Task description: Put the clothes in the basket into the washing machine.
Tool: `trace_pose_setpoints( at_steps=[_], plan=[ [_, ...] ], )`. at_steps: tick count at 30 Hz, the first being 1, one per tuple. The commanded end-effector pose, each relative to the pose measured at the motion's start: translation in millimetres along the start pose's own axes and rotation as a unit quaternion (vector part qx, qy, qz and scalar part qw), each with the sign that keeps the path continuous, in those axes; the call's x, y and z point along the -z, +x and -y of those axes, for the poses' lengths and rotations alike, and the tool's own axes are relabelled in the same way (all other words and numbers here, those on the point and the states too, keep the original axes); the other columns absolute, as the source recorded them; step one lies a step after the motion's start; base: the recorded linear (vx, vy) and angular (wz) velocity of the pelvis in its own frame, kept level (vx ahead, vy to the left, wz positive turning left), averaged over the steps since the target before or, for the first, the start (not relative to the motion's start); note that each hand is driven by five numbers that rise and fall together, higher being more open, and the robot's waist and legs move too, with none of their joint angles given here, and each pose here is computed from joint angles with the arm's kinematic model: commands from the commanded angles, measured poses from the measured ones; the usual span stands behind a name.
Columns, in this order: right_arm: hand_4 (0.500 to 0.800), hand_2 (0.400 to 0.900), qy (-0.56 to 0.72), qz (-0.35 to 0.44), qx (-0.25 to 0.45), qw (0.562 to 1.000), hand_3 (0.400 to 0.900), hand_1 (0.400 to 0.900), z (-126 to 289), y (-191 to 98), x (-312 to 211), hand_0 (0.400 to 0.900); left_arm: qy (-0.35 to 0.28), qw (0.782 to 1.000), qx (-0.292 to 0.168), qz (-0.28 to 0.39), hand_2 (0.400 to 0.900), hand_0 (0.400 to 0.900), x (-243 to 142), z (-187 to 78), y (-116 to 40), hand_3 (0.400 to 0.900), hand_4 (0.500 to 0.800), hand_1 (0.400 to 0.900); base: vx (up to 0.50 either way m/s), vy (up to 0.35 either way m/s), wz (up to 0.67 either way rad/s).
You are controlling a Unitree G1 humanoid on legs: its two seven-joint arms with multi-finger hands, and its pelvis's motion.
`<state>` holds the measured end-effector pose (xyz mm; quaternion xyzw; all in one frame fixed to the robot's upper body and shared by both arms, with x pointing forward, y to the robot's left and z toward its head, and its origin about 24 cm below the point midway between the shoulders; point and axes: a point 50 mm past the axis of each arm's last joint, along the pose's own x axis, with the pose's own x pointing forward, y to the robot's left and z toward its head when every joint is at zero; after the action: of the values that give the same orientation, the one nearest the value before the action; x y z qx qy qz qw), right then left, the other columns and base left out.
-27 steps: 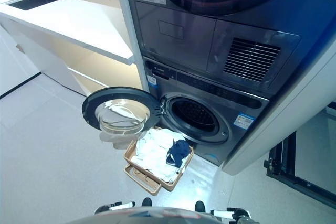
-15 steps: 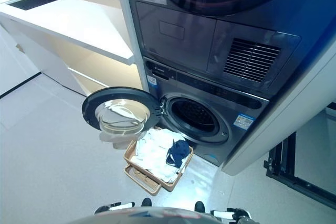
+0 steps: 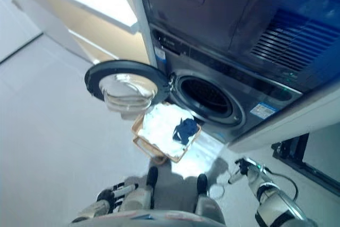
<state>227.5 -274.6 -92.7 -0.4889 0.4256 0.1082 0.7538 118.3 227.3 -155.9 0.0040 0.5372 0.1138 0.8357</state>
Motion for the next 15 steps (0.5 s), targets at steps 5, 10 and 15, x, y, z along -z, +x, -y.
trace_pose_setpoints(
  at_steps=[5,10,15],
  plan=[
    [0.800,0.900,-0.108,0.210,0.183,0.954,0.900,0.900,125.8,-29.9,-167.9,0.900,-0.036,0.999,-0.027,0.014,0.900,0.900,-14.8,-2.4,2.2,0.900,0.800,0.900,-0.063,0.035,0.03],
    [0.800,0.900,-0.111,0.203,0.229,0.946,0.900,0.900,153.5,-40.8,-184.0,0.900,-0.054,0.998,-0.010,0.038,0.900,0.900,-26.6,9.5,2.4,0.900,0.800,0.900,-0.026,0.021,0.08],
    [0.800,0.900,-0.133,0.207,0.278,0.928,0.900,0.900,181.3,-57.4,-201.8,0.900,-0.064,0.997,-0.002,0.046,0.900,0.900,-28.7,14.8,2.0,0.900,0.800,0.900,-0.006,0.043,0.08]
  ],
)
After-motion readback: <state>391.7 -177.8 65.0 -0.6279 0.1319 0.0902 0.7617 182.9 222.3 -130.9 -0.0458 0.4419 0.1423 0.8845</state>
